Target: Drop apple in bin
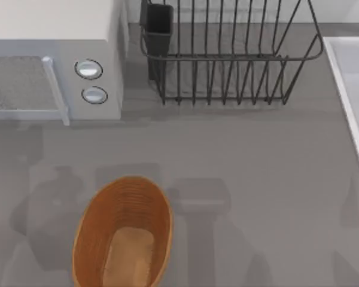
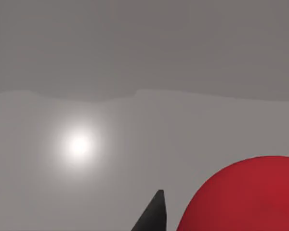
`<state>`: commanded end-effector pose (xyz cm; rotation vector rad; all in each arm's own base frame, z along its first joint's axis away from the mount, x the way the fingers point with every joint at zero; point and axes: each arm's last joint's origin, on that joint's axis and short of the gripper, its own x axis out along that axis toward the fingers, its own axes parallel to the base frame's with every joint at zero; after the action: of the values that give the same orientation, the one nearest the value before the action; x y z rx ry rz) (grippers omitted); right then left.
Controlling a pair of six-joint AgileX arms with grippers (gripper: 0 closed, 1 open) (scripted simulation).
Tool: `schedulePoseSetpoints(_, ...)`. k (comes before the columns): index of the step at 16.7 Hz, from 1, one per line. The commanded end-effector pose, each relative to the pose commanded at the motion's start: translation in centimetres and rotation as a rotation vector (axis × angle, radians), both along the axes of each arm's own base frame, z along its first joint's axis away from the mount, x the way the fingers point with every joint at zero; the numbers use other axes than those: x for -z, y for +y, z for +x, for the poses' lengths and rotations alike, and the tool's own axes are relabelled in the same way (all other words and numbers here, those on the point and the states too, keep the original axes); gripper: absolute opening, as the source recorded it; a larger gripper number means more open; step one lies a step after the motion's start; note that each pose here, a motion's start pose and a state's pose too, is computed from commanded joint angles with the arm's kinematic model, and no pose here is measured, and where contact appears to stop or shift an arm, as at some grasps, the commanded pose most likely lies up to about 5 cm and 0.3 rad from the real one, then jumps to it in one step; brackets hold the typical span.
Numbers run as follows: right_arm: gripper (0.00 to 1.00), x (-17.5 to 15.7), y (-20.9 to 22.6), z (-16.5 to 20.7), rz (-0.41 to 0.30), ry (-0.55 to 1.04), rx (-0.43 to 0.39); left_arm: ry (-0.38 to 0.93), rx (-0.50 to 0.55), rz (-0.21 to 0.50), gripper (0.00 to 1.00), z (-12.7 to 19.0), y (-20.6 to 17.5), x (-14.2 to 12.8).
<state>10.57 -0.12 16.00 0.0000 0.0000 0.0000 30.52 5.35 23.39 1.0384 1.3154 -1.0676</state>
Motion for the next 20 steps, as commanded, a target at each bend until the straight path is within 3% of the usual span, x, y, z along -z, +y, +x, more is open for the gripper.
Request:
schedulePoseSetpoints(3,1.0,0.0,0.0,0.0,0.0,0.0,0.0,-0.018,-0.008,0.003,0.0,-0.6,-0.1,-2.7)
schedulePoseSetpoints(8,1.0,0.0,0.0,0.0,0.0,0.0,0.0,-0.017,-0.006,0.003,0.0,-0.6,-0.1,-2.8)
schedulePoseSetpoints(10,1.0,0.0,0.0,0.0,0.0,0.0,0.0,-0.002,0.053,0.008,0.0,-0.3,-1.0,-2.8)
schedulePoseSetpoints(14,1.0,0.0,0.0,0.0,0.0,0.0,0.0,0.068,0.374,0.036,0.0,0.8,-6.8,-2.8)
schedulePoseSetpoints(17,1.0,0.0,0.0,0.0,0.0,0.0,0.0,0.141,0.732,0.073,0.0,0.3,-13.9,-2.7)
schedulePoseSetpoints(20,1.0,0.0,0.0,0.0,0.0,0.0,0.0,0.22,1.129,0.125,0.0,-2.3,-21.7,-2.5)
